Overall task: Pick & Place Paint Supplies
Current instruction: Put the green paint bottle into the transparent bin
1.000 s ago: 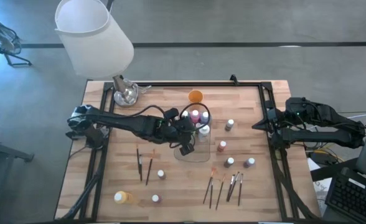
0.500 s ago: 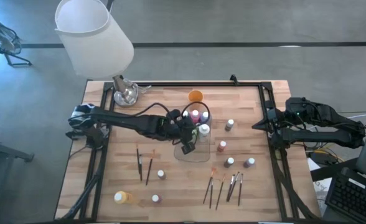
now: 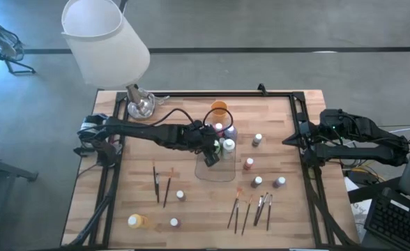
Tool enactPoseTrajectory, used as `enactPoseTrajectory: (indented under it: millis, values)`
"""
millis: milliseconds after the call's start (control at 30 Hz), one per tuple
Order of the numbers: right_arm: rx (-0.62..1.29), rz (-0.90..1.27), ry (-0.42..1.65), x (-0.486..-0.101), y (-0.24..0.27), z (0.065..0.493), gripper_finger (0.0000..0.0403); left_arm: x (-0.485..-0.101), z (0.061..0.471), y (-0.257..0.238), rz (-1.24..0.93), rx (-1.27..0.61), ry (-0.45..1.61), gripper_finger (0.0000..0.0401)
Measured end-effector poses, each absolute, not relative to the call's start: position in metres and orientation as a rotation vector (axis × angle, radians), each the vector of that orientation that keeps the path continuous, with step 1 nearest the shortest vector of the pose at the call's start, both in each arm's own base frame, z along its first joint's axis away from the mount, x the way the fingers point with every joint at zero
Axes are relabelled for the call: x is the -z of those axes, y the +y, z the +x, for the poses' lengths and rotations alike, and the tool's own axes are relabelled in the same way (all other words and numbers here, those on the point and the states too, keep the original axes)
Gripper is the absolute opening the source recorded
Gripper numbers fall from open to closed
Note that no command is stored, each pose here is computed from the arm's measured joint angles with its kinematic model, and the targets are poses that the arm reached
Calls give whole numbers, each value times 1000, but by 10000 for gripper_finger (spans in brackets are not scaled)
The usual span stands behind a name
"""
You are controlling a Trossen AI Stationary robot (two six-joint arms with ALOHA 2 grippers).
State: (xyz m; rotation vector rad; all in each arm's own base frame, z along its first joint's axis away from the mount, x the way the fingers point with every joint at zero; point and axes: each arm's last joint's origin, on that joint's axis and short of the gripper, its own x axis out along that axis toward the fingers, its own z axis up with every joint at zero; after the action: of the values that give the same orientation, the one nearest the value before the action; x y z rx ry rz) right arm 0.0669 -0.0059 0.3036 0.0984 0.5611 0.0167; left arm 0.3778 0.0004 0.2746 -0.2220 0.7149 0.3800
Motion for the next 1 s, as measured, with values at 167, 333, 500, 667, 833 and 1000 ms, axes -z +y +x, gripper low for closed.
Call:
enactPoseTrajectory:
  millis: [167,333,500,667,833,1000]
  values:
    - [-17,98,561,-304,-6,67,8,-275,379,1,-212,-375,700,128]
    - [-17,98,561,-304,-6,67,8,-276,380,2,-199,-369,690,128]
    - [-17,98,561,-304,-6,67,8,-275,381,2,-184,-358,666,128]
    - [-17,98,561,-304,-6,67,8,-267,380,3,-185,-350,674,128]
    - [-17,98,561,-304,-6,67,8,-262,380,3,-164,-339,659,129]
    - [-17,98,561,-304,-6,67,8,-261,380,3,-144,-331,658,130]
